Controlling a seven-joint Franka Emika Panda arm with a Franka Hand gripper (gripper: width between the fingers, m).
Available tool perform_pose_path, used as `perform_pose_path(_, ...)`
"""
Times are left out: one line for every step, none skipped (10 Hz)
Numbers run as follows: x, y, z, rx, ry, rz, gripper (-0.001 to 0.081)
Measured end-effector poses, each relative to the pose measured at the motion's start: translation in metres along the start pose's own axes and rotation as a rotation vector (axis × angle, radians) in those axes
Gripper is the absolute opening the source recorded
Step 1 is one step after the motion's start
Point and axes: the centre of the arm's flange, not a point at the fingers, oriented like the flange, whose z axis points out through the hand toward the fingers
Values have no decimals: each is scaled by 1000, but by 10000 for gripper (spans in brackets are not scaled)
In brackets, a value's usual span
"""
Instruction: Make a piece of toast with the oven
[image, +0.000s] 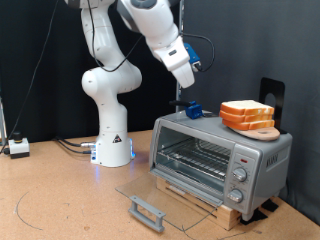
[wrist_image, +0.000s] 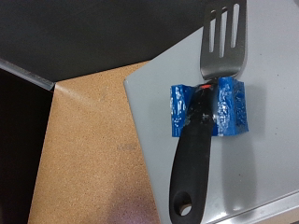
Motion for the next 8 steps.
perform_pose_path(1,1,0,-2,11,1,809)
perform_pose_path(2,1,1,-20,23,-36,809)
perform_pose_path(6,-5,3,-66,45,-114,809)
perform_pose_path(7,-19,9,-114,58,-199,809)
perform_pose_path(4,-34,14,-146,65,-256,809)
perform_pose_path(0,-47,20,-164,63,-284,809)
perform_pose_path(-5,-60,25,-186,72,-284,809)
perform_pose_path(-10,-71,31,-219,95,-256,809)
